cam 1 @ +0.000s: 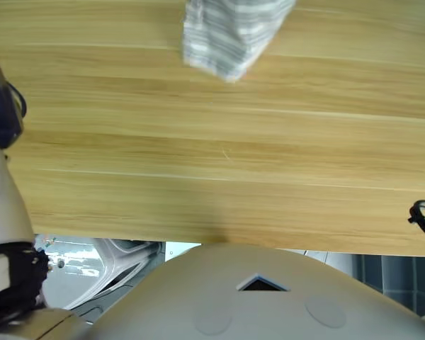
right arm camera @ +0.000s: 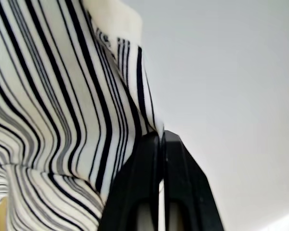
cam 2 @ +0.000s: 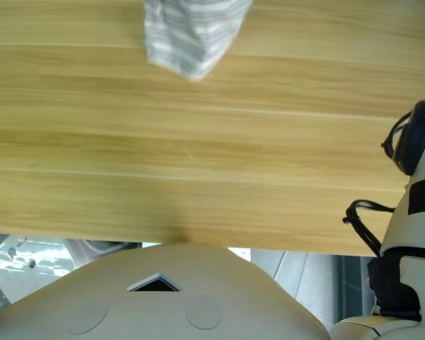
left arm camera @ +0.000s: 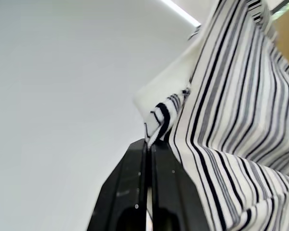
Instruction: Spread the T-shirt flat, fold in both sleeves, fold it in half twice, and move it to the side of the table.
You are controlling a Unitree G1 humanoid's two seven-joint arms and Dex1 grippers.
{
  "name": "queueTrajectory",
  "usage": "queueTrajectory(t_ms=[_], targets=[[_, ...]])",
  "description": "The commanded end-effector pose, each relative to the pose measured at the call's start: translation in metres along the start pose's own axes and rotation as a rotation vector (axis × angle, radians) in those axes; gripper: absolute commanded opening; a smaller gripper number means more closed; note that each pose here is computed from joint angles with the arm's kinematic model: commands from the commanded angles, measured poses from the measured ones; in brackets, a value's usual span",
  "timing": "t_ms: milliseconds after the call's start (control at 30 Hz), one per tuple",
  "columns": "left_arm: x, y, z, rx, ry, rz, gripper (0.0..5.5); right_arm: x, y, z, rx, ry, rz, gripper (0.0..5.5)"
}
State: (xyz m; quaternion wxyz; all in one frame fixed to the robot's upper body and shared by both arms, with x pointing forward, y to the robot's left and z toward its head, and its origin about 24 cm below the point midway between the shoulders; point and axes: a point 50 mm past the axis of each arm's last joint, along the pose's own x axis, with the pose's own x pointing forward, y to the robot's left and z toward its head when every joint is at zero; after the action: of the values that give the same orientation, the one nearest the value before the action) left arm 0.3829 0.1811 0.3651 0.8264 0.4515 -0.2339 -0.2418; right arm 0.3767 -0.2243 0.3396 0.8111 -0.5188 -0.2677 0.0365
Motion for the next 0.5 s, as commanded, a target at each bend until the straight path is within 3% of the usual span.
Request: queueTrajectory(t_ms=[33, 67, 100, 133, 200, 267, 300, 367, 500], targets=[[-0.059, 0.13, 0.085, 0.412, -0.091, 0.985, 0.0, -0.011, -0.094, 0.008, -0.318, 0.004, -0.53, 0.03], [-0.038, 0.094, 0.042, 0.405, -0.004, 0.797, 0.0, -0.009, -0.045, -0.016, -0.315, 0.052, -0.304, 0.03], [-0.017, 0.032, -0.014, 0.431, 0.124, 0.513, 0.0, -0.016, 0.011, -0.041, -0.241, 0.109, -0.06, 0.03], [-0.014, -0.044, -0.066, 0.389, 0.207, 0.214, 0.0, -0.034, 0.068, -0.058, -0.209, 0.114, 0.21, 0.03], [-0.048, -0.18, -0.12, 0.22, 0.216, -0.293, 0.0, -0.085, 0.154, -0.071, -0.085, 0.073, 0.659, 0.03], [-0.096, -0.267, -0.125, 0.048, 0.115, -0.633, 0.0, -0.134, 0.2, -0.065, 0.003, -0.039, 0.966, 0.03], [-0.116, -0.295, -0.119, -0.042, 0.045, -0.746, 0.0, -0.156, 0.21, -0.058, 0.037, -0.115, 1.092, 0.03], [-0.141, -0.316, -0.103, -0.141, -0.082, -0.869, 0.0, -0.176, 0.212, -0.041, 0.11, -0.221, 1.212, 0.03], [-0.171, -0.301, -0.071, -0.248, -0.257, -0.987, 0.0, -0.191, 0.198, -0.024, 0.242, -0.306, 1.283, 0.03]])
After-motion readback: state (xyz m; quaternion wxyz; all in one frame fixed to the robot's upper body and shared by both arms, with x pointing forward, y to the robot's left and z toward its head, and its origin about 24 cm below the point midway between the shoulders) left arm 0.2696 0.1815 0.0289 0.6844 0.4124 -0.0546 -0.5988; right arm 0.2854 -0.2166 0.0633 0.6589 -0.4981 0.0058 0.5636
